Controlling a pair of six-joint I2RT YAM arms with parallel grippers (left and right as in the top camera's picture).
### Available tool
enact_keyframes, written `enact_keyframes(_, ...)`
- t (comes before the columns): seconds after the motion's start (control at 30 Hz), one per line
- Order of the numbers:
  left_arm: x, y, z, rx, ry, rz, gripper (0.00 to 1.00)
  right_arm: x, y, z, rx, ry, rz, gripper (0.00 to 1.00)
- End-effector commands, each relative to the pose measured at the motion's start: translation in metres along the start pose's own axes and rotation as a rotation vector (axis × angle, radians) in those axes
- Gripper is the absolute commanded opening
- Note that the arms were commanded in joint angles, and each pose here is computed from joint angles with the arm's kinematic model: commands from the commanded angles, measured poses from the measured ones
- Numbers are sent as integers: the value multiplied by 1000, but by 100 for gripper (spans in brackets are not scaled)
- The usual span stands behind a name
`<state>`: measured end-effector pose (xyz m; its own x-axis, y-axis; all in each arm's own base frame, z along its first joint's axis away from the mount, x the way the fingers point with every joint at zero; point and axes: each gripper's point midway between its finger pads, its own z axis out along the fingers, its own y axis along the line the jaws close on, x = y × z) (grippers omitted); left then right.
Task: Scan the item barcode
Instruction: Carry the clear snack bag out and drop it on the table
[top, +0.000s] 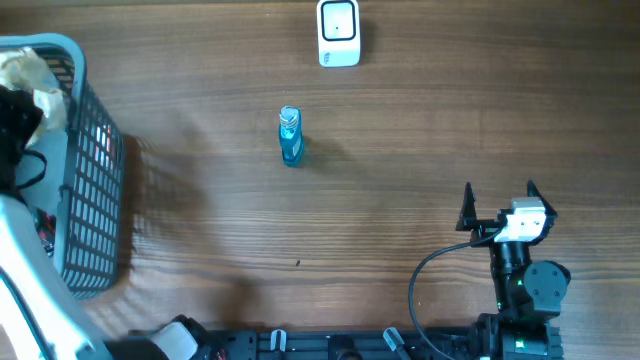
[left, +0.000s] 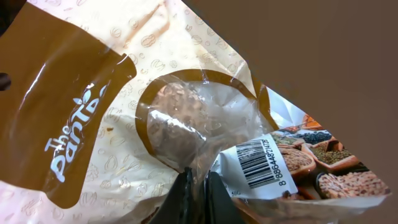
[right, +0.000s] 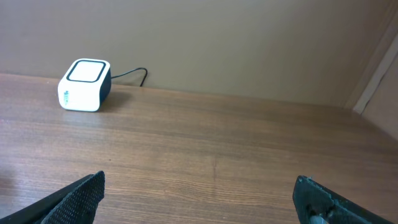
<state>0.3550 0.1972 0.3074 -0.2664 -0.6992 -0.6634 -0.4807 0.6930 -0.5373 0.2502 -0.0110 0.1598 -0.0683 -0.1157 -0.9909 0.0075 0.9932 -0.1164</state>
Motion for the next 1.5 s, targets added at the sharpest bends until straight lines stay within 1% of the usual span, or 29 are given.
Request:
enact_keyframes(0.0,-13,-64,-75,197,-129,106,4,-1,4,0,-19,-4,18,100)
enact_keyframes(0.07,-12,-92,-128,258,-231,170,4,-1,4,0,-19,-4,18,100)
enact_keyframes(0.1,-10,-101,-145,279,-263,189,4,-1,4,0,-19,-4,17,100)
enact_keyframes(0.17,8,-119,-178,340,-278,172,4,-1,3,0,-19,-4,18,100)
enact_keyframes(0.2,29,-128,-184,375,-216,162,4,-1,4,0,-19,-4,17,100)
enact_keyframes(0.3,89,-143,-177,449,37,162,4,-1,3,0,-19,-4,18,100)
enact_keyframes(0.33,116,-152,-175,494,156,181,4,-1,4,0,-19,-4,18,100)
enact_keyframes(0.43,178,-185,-184,627,397,280,4,-1,4,0,-19,-4,17,100)
enact_keyframes(0.47,194,-190,-183,628,454,311,4,-1,4,0,-19,-4,17,100)
enact_keyframes(0.5,210,-187,-175,578,498,343,4,-1,4,0,-19,-4,17,100)
enact_keyframes(0.57,242,-164,-146,347,578,384,4,-1,3,0,-19,-4,18,100)
enact_keyframes(0.6,258,-146,-132,206,613,408,4,-1,4,0,-19,-4,18,100)
enact_keyframes(0.63,271,-127,-118,60,633,439,4,-1,4,0,-19,-4,17,100)
enact_keyframes(0.7,279,-103,-96,-134,604,486,4,-1,4,0,-19,-4,17,100)
enact_keyframes(0.73,288,-97,-84,-193,615,508,4,-1,4,0,-19,-4,17,100)
enact_keyframes(0.8,310,-90,-62,-245,657,539,4,-1,4,0,-19,-4,18,100)
enact_keyframes(0.9,349,-66,-23,-351,724,584,4,-1,4,0,-19,-4,18,100)
enact_keyframes(0.93,355,-58,-11,-401,722,611,4,-1,4,0,-19,-4,18,100)
enact_keyframes(1.03,362,-41,6,-494,718,665,4,-1,3,0,-19,-4,17,100)
enact_keyframes(1.07,362,-41,6,-496,720,667,18,-1,4,0,-19,-4,17,100)
enact_keyframes(1.1,362,-41,6,-493,720,673,52,-1,4,0,-19,-4,17,100)
enact_keyframes(1.13,360,-42,6,-492,711,675,72,-1,4,0,-19,-4,17,100)
enact_keyframes(1.17,357,-44,6,-485,704,676,87,-1,4,0,-19,-4,17,100)
enact_keyframes(1.2,349,-51,6,-464,695,683,89,-1,4,0,-19,-4,17,100)
enact_keyframes(1.3,300,-81,-4,-414,626,615,93,-1,4,0,-19,-4,18,100)
enact_keyframes(1.37,247,-105,-23,-368,541,528,95,-1,4,0,-19,-4,17,100)
enact_keyframes(1.4,218,-117,-36,-326,492,509,96,-1,4,0,-19,-4,17,100)
enact_keyframes(1.43,187,-127,-51,-276,430,496,100,-1,4,0,-19,-4,17,100)
enact_keyframes(1.47,160,-133,-63,-241,365,475,100,-1,4,0,-19,-4,18,100)
